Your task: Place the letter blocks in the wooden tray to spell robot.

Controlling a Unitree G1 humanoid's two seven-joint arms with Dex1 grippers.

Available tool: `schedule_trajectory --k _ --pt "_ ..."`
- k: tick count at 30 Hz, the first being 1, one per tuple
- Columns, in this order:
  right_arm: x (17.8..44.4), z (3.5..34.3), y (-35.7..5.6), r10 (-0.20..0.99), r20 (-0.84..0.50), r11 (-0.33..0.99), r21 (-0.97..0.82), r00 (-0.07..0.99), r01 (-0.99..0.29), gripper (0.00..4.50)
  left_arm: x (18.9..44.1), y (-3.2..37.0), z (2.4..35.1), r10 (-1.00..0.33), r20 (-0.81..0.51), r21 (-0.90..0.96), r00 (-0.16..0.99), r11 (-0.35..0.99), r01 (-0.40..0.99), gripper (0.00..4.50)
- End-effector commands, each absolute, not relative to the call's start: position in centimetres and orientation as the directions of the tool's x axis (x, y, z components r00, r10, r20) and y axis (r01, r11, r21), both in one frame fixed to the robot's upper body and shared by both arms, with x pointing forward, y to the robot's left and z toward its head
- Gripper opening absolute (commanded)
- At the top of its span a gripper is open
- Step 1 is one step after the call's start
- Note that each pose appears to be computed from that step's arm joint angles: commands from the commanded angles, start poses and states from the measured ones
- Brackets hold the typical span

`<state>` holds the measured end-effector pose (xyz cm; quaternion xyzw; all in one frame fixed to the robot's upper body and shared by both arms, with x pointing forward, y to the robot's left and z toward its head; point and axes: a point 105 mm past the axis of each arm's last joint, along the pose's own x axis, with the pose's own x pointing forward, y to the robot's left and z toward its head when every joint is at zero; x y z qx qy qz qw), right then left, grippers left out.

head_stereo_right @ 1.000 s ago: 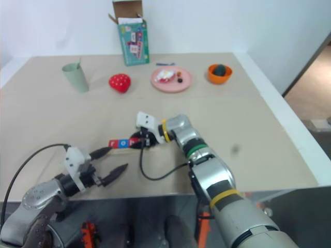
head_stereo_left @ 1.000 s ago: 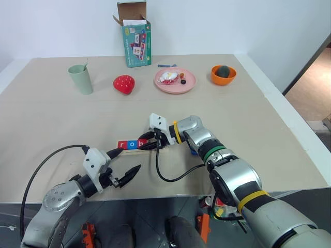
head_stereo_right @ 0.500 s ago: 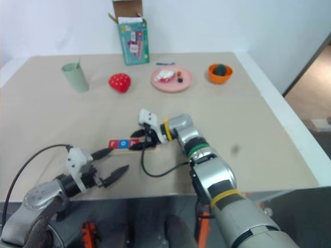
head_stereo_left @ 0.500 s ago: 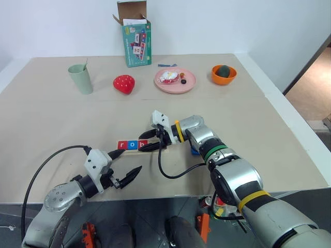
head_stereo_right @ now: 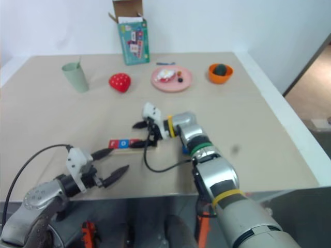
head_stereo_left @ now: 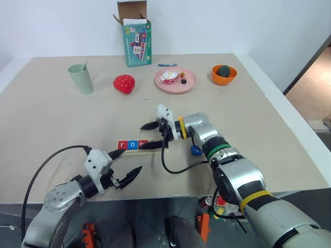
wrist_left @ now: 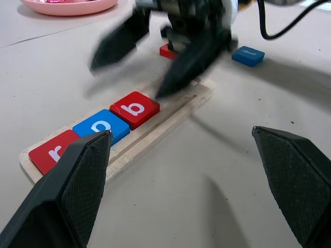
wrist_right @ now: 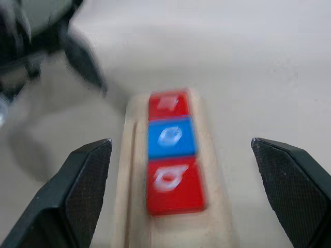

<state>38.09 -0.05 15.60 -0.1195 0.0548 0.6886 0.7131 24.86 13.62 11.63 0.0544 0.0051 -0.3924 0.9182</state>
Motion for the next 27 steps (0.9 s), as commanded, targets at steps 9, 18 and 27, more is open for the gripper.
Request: schedule_trajectory --k 9,18,27 --pt "40.5 23.2 -7.6 0.861 -0.058 0.473 -0.273 0.506 -0.837 4.47 23.1 11.2 13.3 -0.863 -0.094 0.178 0.496 0.476 0.861 4.5" --pt "38.0 21.7 -8.0 0.532 0.047 0.827 -0.24 0.845 -0.508 4.47 24.4 11.3 14.1 -0.828 -0.027 0.186 0.56 0.546 0.817 4.5" --pt "37.1 20.0 -6.6 0.31 0.024 0.935 -0.19 0.951 -0.3 4.47 25.7 11.6 14.4 -0.766 0.039 0.184 0.642 0.637 0.749 4.5"
